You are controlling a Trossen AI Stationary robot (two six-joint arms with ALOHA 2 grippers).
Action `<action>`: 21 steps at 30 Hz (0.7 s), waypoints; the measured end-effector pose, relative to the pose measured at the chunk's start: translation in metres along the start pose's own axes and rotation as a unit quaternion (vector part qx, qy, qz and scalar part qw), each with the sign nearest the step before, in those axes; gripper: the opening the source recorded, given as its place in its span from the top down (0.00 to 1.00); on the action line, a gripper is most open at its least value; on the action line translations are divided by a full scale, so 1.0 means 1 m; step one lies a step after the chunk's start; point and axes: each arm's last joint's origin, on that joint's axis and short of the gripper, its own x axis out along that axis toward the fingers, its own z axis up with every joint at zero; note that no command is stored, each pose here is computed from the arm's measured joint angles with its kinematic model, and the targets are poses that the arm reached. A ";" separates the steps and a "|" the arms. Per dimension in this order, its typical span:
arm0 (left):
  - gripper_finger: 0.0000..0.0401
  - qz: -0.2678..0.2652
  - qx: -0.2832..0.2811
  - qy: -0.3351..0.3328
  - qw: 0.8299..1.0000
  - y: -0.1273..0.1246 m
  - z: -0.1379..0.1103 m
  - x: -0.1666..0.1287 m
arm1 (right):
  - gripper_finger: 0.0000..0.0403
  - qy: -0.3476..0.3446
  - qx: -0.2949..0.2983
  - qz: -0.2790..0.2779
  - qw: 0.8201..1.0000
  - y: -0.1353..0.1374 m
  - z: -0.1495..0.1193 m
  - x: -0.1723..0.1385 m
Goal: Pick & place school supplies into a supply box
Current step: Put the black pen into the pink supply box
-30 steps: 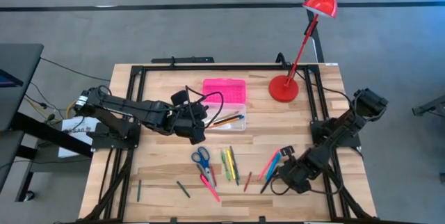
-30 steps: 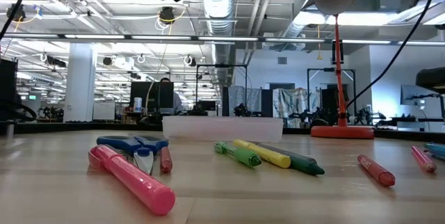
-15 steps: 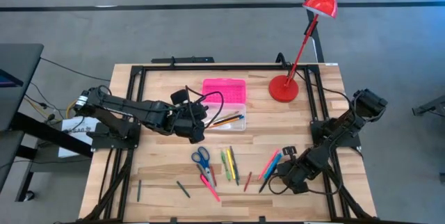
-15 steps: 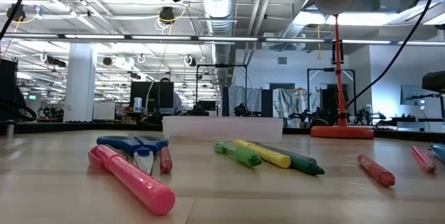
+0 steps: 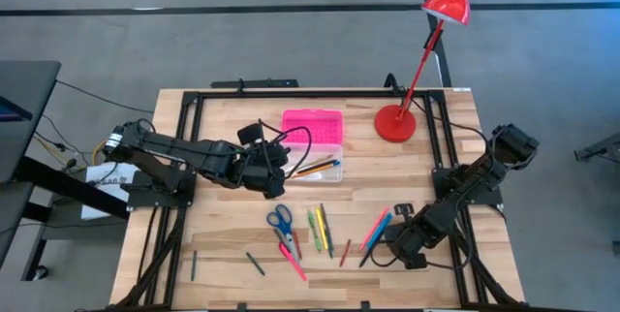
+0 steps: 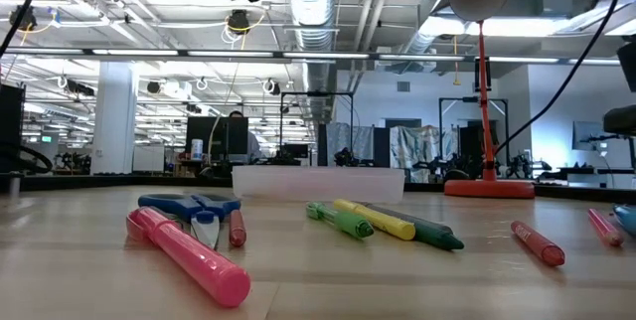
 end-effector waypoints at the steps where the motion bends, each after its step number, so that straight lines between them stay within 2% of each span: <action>1: 0.73 0.001 0.001 0.001 1.000 0.000 0.000 0.000 | 0.99 0.002 0.004 0.001 1.000 0.000 0.000 -0.002; 4: 0.73 0.003 0.005 0.005 1.000 0.001 -0.001 0.000 | 0.99 0.018 0.004 0.010 1.000 0.001 -0.002 -0.008; 13: 0.73 0.032 0.014 -0.005 0.999 0.003 -0.001 0.000 | 0.99 -0.030 -0.003 0.041 0.999 0.008 0.002 -0.043; 21: 0.73 0.045 0.024 0.012 0.999 0.005 -0.005 0.000 | 0.99 -0.099 0.019 -0.013 0.995 -0.014 0.020 -0.079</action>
